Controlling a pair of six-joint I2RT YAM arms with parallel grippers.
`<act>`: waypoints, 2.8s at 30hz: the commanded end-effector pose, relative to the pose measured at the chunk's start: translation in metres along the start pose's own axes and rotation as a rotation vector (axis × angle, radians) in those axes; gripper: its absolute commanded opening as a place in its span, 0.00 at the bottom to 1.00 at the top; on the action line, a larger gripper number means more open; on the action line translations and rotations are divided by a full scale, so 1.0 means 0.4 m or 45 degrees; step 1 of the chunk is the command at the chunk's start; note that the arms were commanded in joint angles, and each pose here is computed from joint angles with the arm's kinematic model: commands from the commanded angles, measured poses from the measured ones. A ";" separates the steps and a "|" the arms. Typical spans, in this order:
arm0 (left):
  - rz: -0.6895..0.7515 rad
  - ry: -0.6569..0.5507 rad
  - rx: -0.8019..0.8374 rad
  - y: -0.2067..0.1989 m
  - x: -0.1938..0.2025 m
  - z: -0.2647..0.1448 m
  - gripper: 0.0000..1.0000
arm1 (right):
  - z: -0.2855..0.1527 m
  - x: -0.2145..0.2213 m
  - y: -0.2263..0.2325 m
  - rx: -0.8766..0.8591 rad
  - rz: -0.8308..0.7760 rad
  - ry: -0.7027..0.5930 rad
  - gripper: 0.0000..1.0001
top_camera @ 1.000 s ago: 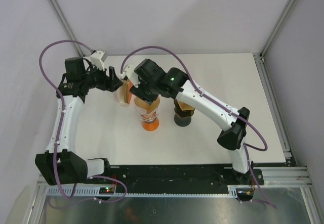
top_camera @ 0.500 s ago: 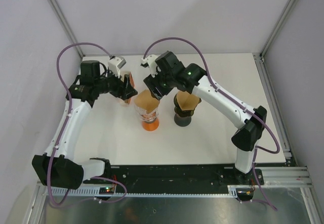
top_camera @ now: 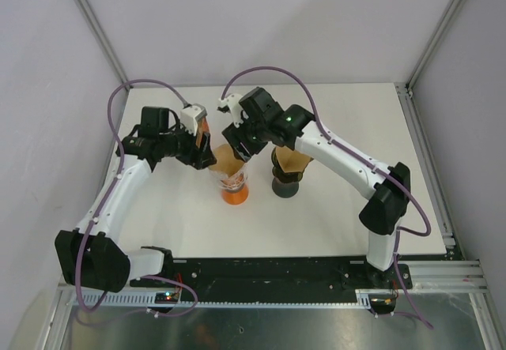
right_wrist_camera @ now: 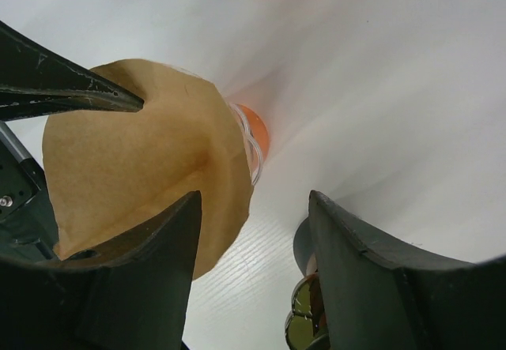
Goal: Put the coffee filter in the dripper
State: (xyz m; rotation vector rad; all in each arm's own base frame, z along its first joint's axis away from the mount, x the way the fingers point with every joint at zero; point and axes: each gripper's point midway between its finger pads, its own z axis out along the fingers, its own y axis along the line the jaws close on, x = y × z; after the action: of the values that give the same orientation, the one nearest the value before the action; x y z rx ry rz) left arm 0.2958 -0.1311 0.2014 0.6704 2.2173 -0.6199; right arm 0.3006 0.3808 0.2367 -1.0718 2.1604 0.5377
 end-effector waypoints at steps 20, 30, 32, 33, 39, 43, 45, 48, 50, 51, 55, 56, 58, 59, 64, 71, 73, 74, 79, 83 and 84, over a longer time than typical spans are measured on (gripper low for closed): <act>0.096 -0.052 0.002 -0.007 -0.029 -0.017 0.77 | 0.030 0.011 -0.024 -0.012 0.012 -0.026 0.62; 0.112 -0.115 0.042 -0.029 -0.080 -0.037 0.79 | 0.009 -0.023 -0.005 -0.037 -0.018 -0.066 0.62; 0.113 -0.128 0.052 -0.034 -0.090 -0.040 0.80 | 0.004 -0.033 -0.002 -0.036 -0.025 -0.077 0.62; 0.115 -0.133 0.057 -0.037 -0.093 -0.042 0.80 | 0.002 -0.040 -0.002 -0.034 -0.028 -0.085 0.62; 0.124 -0.149 0.044 -0.036 -0.107 -0.051 0.80 | -0.019 -0.071 -0.001 -0.017 -0.047 -0.119 0.63; 0.141 -0.177 0.013 -0.031 -0.131 -0.066 0.81 | -0.047 -0.102 -0.005 0.002 -0.066 -0.163 0.64; 0.147 -0.200 -0.020 -0.021 -0.152 -0.079 0.81 | -0.067 -0.124 -0.008 0.014 -0.078 -0.195 0.65; 0.144 -0.246 -0.089 0.007 -0.190 -0.108 0.82 | -0.108 -0.163 -0.019 0.039 -0.087 -0.264 0.67; 0.122 -0.283 -0.144 0.039 -0.215 -0.131 0.83 | -0.142 -0.187 -0.041 0.073 -0.076 -0.318 0.68; 0.104 -0.299 -0.172 0.060 -0.223 -0.143 0.83 | -0.157 -0.196 -0.059 0.095 -0.062 -0.341 0.68; 0.037 -0.367 -0.316 0.158 -0.242 -0.197 0.83 | -0.238 -0.210 -0.143 0.196 0.025 -0.434 0.70; 0.020 -0.377 -0.351 0.182 -0.240 -0.205 0.83 | -0.260 -0.211 -0.172 0.226 0.053 -0.464 0.70; -0.014 -0.409 -0.437 0.235 -0.236 -0.225 0.84 | -0.304 -0.203 -0.229 0.287 0.109 -0.522 0.71; -0.027 -0.421 -0.485 0.260 -0.232 -0.232 0.84 | -0.325 -0.189 -0.257 0.321 0.140 -0.549 0.73; -0.047 -0.526 -0.781 0.385 -0.205 -0.257 0.91 | -0.433 -0.101 -0.460 0.486 0.382 -0.722 0.82; -0.087 -0.652 -0.951 0.496 -0.147 -0.237 0.99 | -0.501 0.140 -0.704 0.845 0.665 -0.682 0.99; -0.109 -0.686 -0.972 0.519 -0.123 -0.221 1.00 | -0.504 0.197 -0.746 0.920 0.722 -0.666 0.99; -0.116 -0.698 -0.980 0.527 -0.109 -0.212 1.00 | -0.506 0.220 -0.762 0.950 0.746 -0.665 0.99; -0.137 -0.765 -0.982 0.541 -0.035 -0.160 1.00 | -0.490 0.341 -0.807 1.084 0.800 -0.690 0.99; -0.205 -0.772 -0.950 0.544 0.028 -0.110 0.99 | -0.470 0.419 -0.812 1.153 0.754 -0.744 0.99; -0.215 -0.796 -0.945 0.543 0.031 -0.105 1.00 | -0.457 0.447 -0.809 1.164 0.751 -0.742 0.99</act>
State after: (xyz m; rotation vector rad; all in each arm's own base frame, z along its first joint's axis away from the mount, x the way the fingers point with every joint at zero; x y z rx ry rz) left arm 0.3910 0.0556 0.1499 -0.0442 1.8758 -0.0189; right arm 0.4061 -0.0009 0.1832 0.1972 2.0370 0.0846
